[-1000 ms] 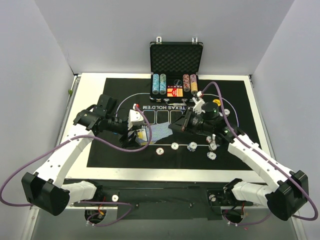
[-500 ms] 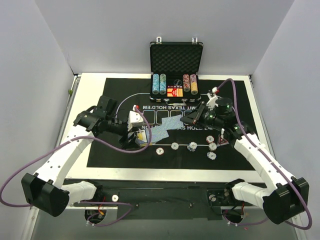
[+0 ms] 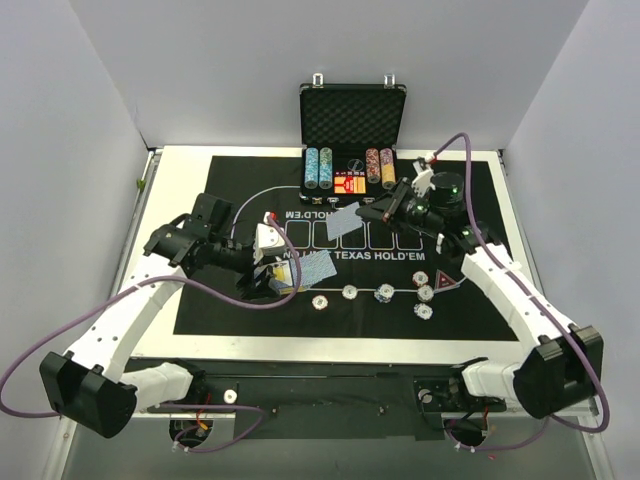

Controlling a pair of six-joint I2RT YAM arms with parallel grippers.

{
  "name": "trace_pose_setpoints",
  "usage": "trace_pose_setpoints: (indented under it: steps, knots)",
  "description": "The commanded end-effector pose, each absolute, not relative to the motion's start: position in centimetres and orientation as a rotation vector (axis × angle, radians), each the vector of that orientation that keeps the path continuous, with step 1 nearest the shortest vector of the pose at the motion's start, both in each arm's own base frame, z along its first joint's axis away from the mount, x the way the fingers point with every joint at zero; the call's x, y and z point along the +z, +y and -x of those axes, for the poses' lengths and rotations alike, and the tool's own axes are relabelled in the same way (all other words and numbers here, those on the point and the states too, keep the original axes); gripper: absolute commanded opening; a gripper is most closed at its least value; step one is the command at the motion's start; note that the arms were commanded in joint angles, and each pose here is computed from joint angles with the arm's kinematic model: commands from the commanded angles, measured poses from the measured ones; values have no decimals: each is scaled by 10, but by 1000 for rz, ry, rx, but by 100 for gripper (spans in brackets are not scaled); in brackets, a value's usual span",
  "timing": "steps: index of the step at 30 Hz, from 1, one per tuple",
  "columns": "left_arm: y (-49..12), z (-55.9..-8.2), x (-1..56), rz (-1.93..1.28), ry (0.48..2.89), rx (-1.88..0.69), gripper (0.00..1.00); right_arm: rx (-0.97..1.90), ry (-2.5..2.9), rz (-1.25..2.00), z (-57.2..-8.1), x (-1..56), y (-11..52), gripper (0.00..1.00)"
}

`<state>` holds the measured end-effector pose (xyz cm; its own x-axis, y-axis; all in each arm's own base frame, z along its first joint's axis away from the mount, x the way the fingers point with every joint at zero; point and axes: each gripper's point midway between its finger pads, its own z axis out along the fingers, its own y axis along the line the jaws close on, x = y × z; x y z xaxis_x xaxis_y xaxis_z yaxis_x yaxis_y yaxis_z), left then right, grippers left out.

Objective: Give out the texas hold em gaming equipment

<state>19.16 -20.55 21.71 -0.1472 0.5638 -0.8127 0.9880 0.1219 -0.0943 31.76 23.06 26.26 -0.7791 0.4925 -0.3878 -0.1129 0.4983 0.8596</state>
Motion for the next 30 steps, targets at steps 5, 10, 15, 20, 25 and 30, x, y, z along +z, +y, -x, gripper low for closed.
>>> trace_pose_setpoints:
  steps: [5,10,15,20,25,30]
  knots:
    - [-209,-185,240,-1507,1685,-901,4,1421,2029,-297,-371,266,270,0]
    - [-209,-184,245,-1496,1681,-904,4,1436,2090,-315,-415,223,325,0]
    - [-208,-183,253,-1483,1669,-892,4,1486,2079,-304,-463,213,388,0]
    - [-206,-178,256,-1475,1673,-898,4,1495,2153,-320,-491,168,443,0]
    - [-205,-178,257,-1457,1684,-894,4,1526,2186,-295,-487,147,493,0]
    - [-204,-179,256,-1447,1694,-897,4,1486,2268,-303,-470,102,520,0]
